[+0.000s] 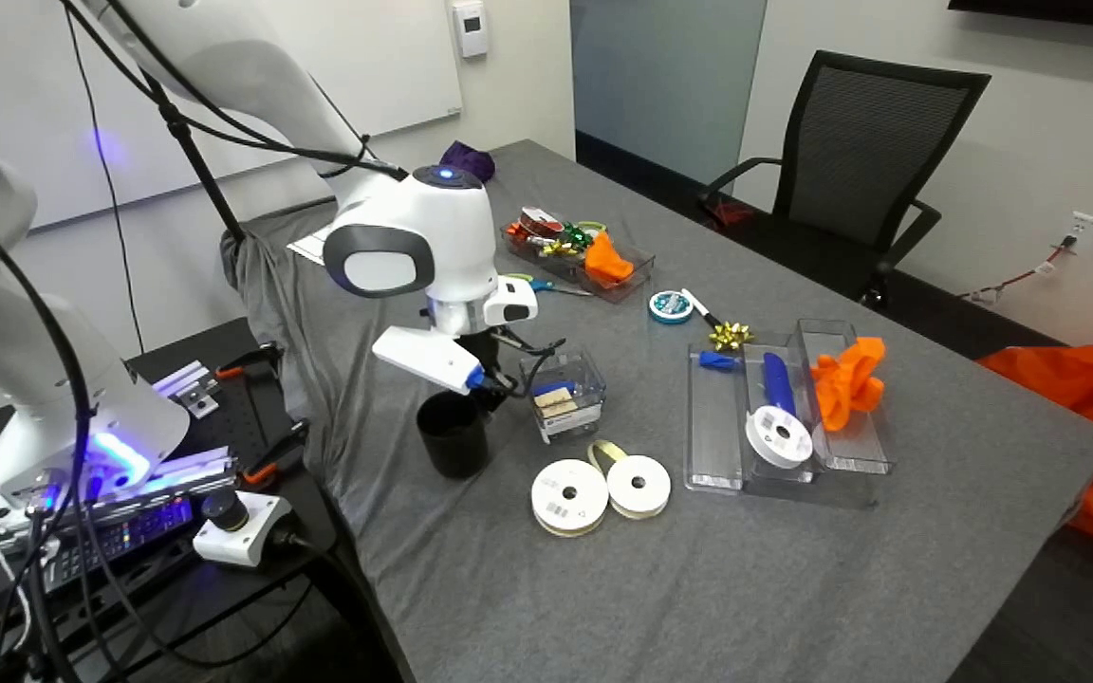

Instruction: Move the cup to the left

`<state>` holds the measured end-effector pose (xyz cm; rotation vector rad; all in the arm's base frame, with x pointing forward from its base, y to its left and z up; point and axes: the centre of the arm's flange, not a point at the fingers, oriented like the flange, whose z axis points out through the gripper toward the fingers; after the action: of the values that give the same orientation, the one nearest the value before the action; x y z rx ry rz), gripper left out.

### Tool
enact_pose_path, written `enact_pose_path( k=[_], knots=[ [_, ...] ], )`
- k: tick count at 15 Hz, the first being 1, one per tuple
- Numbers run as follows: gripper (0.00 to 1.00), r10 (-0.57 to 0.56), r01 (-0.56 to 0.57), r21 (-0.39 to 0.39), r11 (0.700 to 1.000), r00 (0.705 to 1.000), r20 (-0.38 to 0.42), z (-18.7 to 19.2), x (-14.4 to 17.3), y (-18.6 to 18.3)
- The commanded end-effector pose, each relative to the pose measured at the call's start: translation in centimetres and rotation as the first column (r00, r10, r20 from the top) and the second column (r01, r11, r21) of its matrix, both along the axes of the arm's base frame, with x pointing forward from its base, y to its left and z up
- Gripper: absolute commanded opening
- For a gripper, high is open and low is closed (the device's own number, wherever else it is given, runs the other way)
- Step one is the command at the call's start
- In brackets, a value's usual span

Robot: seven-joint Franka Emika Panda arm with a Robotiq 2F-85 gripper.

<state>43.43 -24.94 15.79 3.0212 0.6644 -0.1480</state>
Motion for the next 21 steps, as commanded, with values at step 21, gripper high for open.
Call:
enact_pose_path(
  k=[21],
  knots=[
    [0.04, -0.788, 0.788, 0.038, 0.614, 0.609, 0.093, 7.8, 5.8, 23.5]
  ],
)
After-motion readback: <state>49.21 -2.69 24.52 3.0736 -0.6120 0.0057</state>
